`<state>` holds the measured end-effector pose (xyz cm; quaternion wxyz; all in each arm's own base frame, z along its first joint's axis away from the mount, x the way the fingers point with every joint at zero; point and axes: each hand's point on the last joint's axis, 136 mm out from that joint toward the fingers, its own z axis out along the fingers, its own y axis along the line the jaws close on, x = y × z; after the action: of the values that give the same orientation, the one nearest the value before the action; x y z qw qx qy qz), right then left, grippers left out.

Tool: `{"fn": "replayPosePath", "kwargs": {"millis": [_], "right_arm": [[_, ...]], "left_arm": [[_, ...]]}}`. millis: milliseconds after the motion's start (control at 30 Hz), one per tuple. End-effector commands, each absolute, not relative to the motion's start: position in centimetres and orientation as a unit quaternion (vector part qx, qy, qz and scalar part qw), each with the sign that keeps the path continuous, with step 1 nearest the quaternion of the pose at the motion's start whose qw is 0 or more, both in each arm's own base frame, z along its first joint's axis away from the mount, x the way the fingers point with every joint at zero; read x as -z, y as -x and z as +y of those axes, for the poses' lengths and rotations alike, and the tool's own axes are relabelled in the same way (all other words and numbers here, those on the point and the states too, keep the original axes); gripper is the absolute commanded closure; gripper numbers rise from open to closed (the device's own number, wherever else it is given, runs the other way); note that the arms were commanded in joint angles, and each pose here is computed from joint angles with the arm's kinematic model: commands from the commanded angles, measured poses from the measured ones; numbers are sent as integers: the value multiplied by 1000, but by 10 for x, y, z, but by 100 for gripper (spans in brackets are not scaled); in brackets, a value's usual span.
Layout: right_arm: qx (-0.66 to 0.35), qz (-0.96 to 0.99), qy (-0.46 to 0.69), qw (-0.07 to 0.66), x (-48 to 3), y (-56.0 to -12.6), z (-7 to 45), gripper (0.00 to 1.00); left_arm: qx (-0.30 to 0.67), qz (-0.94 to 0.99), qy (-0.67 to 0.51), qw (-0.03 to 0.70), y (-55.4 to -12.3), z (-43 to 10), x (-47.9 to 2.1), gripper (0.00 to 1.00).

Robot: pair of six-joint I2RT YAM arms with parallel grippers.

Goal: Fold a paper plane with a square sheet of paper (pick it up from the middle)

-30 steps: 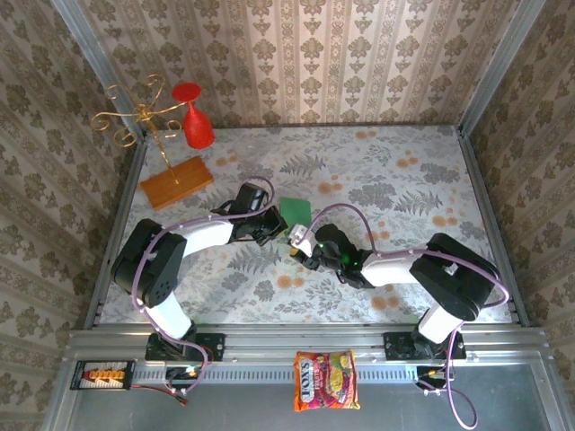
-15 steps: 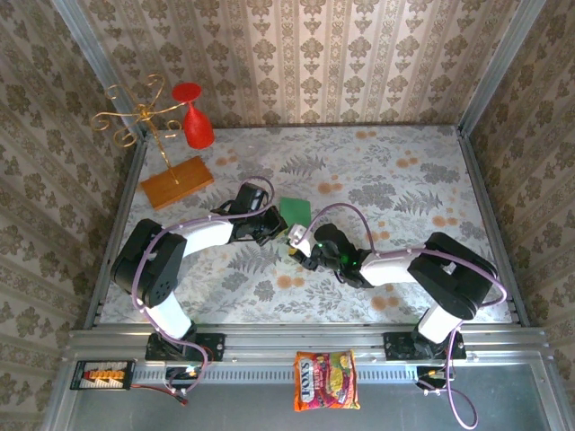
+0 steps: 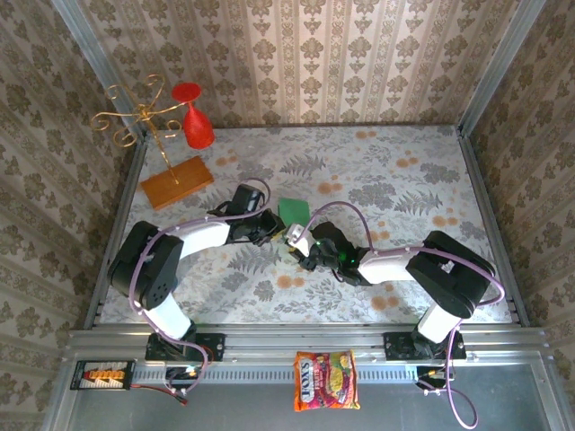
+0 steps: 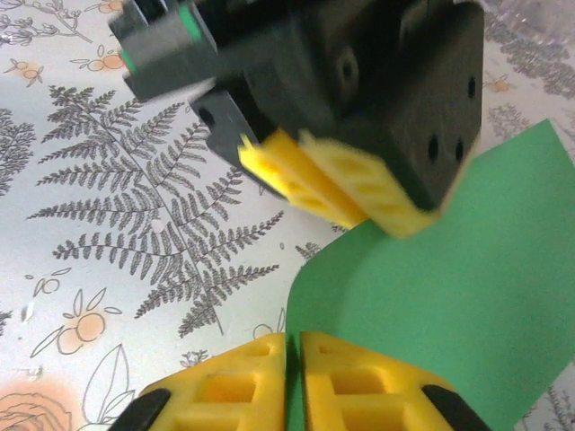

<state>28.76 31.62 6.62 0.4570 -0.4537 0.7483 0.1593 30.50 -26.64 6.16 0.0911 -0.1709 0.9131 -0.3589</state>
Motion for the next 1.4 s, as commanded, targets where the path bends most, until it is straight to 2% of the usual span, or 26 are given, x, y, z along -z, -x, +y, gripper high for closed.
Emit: {"fn": "replayPosePath", "kwargs": {"millis": [0,133,267,600,967,1367], "right_arm": [[-195,755,449,437,-69,-280,319,90],[-230,765,444,407,-65,-266,319,92],[-261,774,429,385,-63,-256,319,92],[-296,802,391,341,-54,-250,311,92],[-309,831,345,309,-49,-261,300,91],[-271,864,287,314,-53,-291,285,91]], "left_arm": [[346,915,168,123,-309,-241,-79,78],[345,914,148,155,-315,-231,-100,72],[363,912,117,154,-319,-248,-107,71],[343,933,52,95,-324,-295,-57,78],[298,951,72,43,-318,-288,-14,79],[263,964,35,14,-309,-286,-5,82]]}}
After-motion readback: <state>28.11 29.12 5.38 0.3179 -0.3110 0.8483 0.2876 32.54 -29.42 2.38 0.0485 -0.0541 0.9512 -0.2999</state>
